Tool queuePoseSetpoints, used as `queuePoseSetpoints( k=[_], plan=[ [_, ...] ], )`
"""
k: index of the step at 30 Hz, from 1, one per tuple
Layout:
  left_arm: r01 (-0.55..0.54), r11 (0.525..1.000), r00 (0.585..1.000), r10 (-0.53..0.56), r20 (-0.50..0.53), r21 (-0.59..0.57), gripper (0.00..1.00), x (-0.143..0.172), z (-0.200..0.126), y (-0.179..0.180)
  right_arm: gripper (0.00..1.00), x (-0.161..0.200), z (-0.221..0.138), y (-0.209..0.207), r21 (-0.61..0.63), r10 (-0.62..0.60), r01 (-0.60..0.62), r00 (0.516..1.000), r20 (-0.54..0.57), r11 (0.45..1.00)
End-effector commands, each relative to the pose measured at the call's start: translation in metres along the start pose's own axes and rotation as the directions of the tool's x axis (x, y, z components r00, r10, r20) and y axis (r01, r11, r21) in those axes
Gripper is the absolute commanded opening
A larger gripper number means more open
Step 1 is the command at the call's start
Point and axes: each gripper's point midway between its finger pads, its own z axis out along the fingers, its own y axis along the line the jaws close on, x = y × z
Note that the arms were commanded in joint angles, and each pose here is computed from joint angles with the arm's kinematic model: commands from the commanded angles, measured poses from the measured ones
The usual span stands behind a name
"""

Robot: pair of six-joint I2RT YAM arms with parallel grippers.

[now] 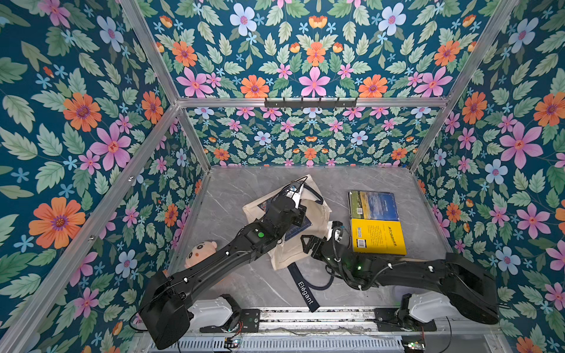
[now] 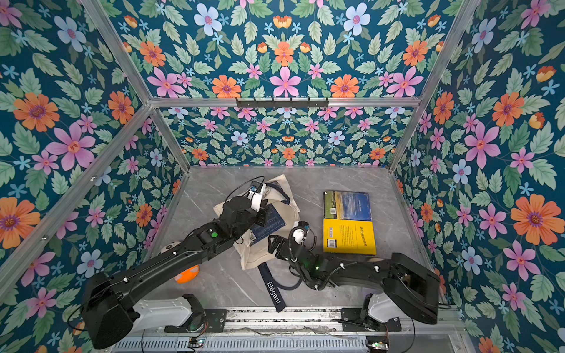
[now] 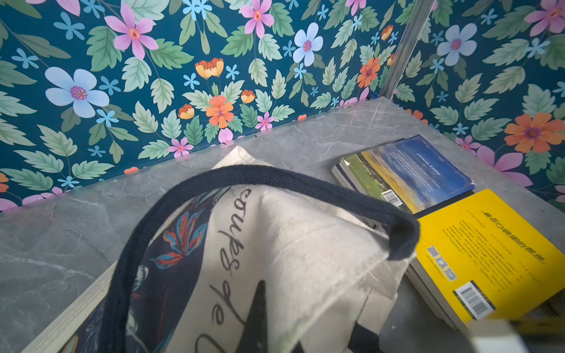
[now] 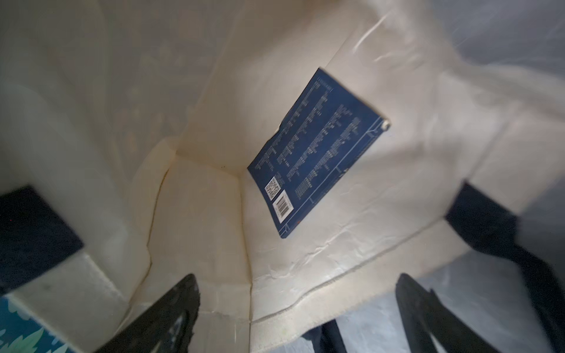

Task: Take out the books from the canvas bag
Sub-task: Place the book on the book, then pick up the book from the canvas bag.

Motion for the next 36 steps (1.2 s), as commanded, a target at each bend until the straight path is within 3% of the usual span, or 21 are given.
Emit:
queuePoseSetpoints(
  k=[1, 8, 13, 22, 36],
  plan=[
    [0.026, 1.0, 0.996, -0.027, 0.079, 0.017, 0.0, -0.02, -0.005, -0.003, 0.99, 0.005, 0.012, 0.031, -0.105, 0.05, -0.051, 0.999, -0.014, 0.993],
    [0.027, 0.999, 0.996, -0.029, 0.083, 0.03, 0.0, -0.021, -0.007, -0.006, 0.99, 0.011, 0.033, 0.041, -0.094, 0.022, -0.022, 1.0, -0.002, 0.995],
    [0.03, 0.999, 0.995, -0.033, 0.094, 0.034, 0.0, -0.023, -0.01, -0.006, 0.98, 0.021, 0.054, 0.025, -0.044, 0.026, -0.025, 1.0, 0.008, 0.999],
    [0.032, 0.999, 0.994, -0.036, 0.102, 0.039, 0.0, -0.025, -0.012, -0.007, 0.94, 0.019, 0.064, 0.02, -0.018, 0.02, -0.019, 0.999, 0.048, 1.0],
    [0.037, 0.998, 0.992, -0.042, 0.121, 0.043, 0.0, -0.028, -0.017, -0.007, 0.9, 0.027, 0.079, -0.01, 0.084, 0.121, -0.126, 0.991, 0.061, 0.988]
  ],
)
